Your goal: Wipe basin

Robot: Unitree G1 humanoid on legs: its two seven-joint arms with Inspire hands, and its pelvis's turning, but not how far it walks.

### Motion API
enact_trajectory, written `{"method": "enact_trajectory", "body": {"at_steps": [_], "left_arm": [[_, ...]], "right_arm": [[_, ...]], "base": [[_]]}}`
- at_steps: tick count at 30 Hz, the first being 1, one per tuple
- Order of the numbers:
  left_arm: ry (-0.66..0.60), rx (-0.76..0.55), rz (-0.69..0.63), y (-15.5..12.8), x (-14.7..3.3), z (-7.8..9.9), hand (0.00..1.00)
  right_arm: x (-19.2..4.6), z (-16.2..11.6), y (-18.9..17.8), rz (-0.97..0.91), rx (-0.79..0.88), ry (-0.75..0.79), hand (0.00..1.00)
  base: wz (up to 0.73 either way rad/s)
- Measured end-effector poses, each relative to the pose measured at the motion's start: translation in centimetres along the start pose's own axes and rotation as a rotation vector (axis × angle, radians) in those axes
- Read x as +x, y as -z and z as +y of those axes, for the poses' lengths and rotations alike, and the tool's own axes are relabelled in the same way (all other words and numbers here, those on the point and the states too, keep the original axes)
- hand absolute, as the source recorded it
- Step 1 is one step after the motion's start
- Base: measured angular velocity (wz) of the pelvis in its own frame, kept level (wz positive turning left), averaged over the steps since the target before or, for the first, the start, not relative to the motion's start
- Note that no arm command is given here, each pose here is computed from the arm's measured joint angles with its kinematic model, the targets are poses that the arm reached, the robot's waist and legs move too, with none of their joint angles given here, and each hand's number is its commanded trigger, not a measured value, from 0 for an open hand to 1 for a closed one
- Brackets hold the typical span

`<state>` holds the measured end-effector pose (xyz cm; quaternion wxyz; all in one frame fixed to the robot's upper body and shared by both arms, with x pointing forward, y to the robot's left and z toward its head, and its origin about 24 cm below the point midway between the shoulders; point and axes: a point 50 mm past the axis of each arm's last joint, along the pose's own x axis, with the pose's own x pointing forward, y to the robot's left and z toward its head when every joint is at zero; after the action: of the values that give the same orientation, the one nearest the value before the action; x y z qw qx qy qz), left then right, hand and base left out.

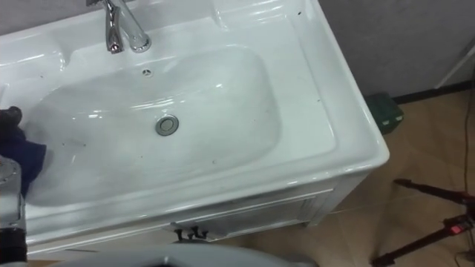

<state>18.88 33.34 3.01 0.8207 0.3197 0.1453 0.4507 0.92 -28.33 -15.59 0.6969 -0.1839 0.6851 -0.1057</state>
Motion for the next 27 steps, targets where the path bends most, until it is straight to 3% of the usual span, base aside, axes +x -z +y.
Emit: {"method": "enact_trajectory", "body": {"at_steps": [10,19,25,27], "left_arm": [[-0.046,-0.024,-0.031,-0.2,0.3,0.8,0.00],[-0.282,-0.073,-0.079,-1.0,2.9,5.5,0.00],[-0.479,-0.140,0.011,0.8,3.4,8.9,0.00],[-0.579,-0.210,0.075,2.2,3.3,10.8,0.00]], "right_arm": [[0.0,0.8,0.9,0.011,0.001,-0.034,0.00],[0.0,0.5,1.3,0.023,0.005,-0.023,0.00],[-0.1,0.3,2.4,0.052,0.013,-0.004,0.00],[-0.1,0.3,2.8,0.059,-0.003,0.003,0.00]], "base": [[-0.01],[0.00],[0.01],[0.08]]}}
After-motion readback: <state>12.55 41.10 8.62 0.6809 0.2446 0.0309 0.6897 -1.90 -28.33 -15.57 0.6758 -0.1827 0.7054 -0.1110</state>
